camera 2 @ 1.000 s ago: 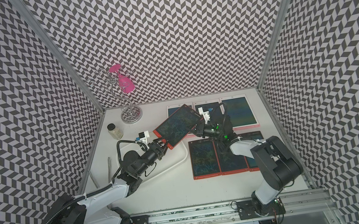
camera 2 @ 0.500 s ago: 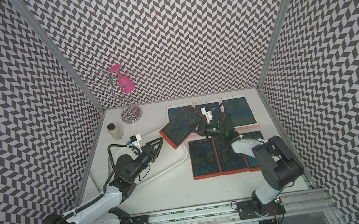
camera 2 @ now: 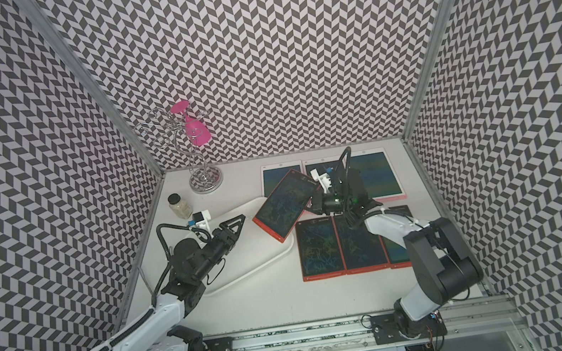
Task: Take out the writing tablet from the storage box
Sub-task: Adjust the writing tablet.
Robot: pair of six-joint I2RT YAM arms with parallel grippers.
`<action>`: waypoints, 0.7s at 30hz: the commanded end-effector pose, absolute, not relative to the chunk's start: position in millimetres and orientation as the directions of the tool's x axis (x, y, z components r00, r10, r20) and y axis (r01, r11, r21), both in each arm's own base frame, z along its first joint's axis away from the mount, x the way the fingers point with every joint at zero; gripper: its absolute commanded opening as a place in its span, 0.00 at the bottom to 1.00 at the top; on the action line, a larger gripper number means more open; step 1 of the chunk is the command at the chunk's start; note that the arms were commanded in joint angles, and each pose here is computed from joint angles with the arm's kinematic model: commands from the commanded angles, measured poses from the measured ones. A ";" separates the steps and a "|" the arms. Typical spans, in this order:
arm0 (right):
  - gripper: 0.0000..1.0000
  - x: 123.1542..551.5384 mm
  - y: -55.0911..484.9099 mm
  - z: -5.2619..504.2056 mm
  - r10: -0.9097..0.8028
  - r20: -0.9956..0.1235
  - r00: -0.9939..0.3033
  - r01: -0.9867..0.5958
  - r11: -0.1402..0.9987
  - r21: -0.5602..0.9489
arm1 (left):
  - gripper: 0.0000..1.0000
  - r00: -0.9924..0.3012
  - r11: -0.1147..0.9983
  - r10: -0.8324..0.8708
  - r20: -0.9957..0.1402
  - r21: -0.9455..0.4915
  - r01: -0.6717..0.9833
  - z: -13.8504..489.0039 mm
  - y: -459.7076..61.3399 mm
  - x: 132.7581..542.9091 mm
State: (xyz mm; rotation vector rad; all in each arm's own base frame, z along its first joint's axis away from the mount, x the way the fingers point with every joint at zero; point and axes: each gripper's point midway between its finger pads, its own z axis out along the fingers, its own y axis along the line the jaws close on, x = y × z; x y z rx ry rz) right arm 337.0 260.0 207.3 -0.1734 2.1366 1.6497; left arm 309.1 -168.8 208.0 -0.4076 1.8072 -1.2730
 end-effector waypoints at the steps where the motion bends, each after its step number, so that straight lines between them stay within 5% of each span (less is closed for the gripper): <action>1: 0.00 329.5 259.5 232.3 0.117 -0.507 -0.854 -0.466 0.261 0.845 | 0.57 -0.606 0.454 -0.584 -0.541 -0.836 0.308 221.2 -175.7 317.9; 21: 0.00 327.2 264.9 231.5 0.080 -0.495 -0.865 -0.467 0.230 0.854 | 0.59 -0.741 0.386 -0.256 -0.620 -0.769 0.510 202.8 -231.7 355.8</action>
